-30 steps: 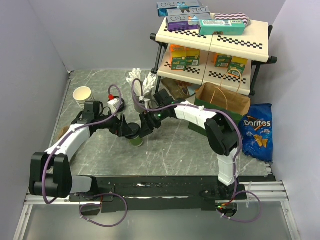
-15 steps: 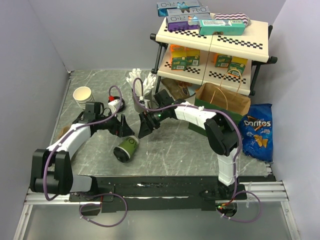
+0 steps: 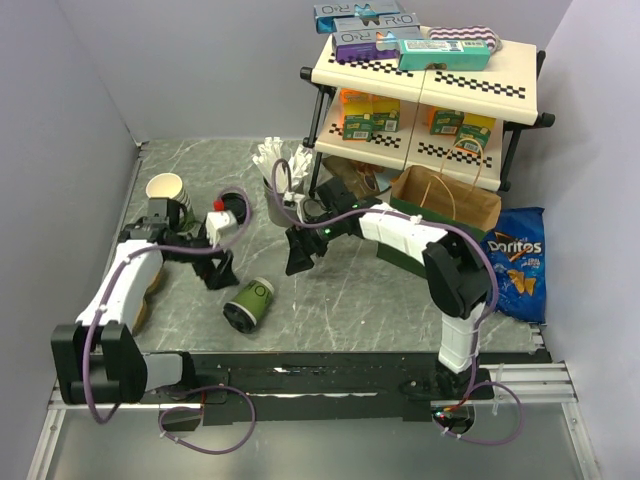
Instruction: Pack the takeout coffee
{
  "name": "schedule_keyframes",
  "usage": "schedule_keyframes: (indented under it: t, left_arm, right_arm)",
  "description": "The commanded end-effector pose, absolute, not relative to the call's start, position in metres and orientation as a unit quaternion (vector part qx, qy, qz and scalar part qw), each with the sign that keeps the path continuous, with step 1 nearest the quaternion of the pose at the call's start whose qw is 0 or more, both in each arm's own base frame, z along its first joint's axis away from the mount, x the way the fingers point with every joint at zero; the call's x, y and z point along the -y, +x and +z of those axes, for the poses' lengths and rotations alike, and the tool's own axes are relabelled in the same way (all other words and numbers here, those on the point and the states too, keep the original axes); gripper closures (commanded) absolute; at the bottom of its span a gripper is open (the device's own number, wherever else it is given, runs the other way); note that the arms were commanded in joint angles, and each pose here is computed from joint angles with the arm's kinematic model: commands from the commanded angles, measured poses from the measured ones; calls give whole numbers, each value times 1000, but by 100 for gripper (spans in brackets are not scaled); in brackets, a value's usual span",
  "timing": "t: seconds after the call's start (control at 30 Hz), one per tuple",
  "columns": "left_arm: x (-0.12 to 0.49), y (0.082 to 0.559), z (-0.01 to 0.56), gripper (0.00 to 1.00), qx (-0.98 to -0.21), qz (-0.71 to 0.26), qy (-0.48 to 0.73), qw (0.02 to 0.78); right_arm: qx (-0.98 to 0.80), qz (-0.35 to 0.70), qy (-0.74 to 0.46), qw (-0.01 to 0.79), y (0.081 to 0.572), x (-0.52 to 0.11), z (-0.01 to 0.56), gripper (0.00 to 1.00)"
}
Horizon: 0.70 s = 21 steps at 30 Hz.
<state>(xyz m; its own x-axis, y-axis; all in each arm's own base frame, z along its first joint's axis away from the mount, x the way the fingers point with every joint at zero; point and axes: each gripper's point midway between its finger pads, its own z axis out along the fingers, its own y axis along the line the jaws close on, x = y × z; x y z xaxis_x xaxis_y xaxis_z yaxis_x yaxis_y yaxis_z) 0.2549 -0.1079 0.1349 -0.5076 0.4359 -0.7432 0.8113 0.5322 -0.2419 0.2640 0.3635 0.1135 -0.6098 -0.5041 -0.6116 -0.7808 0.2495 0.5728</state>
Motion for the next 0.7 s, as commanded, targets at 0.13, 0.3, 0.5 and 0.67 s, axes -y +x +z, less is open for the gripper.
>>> schedule_keyframes:
  t: [0.13, 0.3, 0.5, 0.67]
  left_arm:
    - [99, 197, 128, 1, -694, -255, 595, 315]
    - [112, 194, 121, 1, -693, -279, 582, 321]
    - [120, 196, 109, 2, -699, -268, 563, 350]
    - [120, 202, 103, 3, -702, -243, 553, 376]
  right_arm:
    - [-717, 433, -493, 235, 265, -374, 150, 12]
    - [-749, 443, -452, 197, 264, -385, 133, 17]
    - [-768, 499, -380, 129, 255, -398, 119, 22]
    - [-762, 535, -354, 94, 256, -415, 113, 27]
